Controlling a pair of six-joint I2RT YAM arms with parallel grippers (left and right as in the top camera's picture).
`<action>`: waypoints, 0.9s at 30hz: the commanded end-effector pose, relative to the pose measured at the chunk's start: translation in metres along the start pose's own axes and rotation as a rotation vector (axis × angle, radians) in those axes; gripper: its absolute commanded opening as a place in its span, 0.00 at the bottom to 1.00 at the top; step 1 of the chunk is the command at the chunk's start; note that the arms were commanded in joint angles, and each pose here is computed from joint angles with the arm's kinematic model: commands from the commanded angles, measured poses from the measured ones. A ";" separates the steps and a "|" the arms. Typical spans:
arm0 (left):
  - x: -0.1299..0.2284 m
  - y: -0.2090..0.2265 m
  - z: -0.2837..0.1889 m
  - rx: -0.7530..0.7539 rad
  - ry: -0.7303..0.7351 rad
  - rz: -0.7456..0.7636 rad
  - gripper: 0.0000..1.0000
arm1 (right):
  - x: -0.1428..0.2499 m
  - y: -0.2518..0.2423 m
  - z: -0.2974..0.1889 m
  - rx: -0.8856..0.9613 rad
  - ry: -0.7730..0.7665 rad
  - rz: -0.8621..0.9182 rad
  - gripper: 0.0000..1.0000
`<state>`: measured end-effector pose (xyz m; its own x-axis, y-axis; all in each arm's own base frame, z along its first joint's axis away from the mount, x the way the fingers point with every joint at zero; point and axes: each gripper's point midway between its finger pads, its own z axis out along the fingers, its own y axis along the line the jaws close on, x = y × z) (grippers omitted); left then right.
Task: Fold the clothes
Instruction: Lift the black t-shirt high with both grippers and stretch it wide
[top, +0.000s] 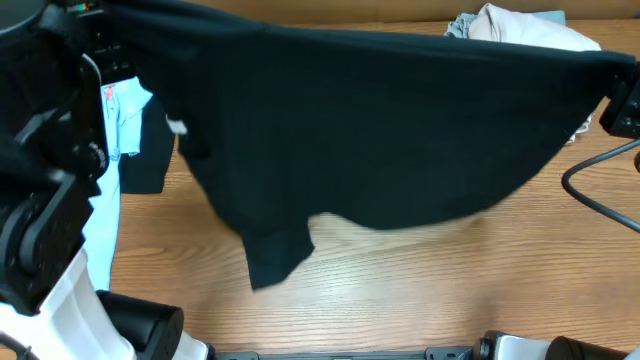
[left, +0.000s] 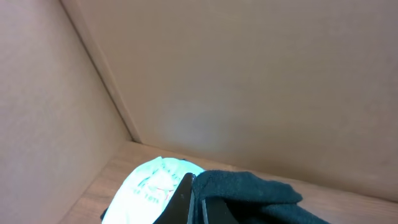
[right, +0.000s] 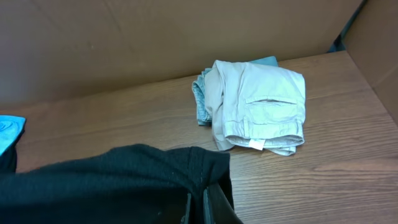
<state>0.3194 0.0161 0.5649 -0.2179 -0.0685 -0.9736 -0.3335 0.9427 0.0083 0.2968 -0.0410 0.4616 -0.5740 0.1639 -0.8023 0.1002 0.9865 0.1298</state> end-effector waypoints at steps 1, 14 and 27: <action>-0.018 0.032 -0.017 -0.121 -0.081 -0.085 0.04 | -0.004 -0.020 0.002 0.089 -0.006 0.012 0.04; -0.041 0.064 -0.073 -0.099 -0.211 -0.180 0.04 | -0.004 -0.013 -0.026 0.087 -0.067 0.005 0.04; -0.054 0.071 -0.088 -0.094 -0.269 -0.167 0.04 | -0.026 -0.005 -0.064 0.083 -0.240 -0.029 0.04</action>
<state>0.2169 0.0459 0.6376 0.0936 -0.1537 -0.9837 -0.3365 0.9250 -0.1766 0.2381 -0.0228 0.5274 -0.3439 0.1043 -0.9332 0.0542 0.9944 0.0912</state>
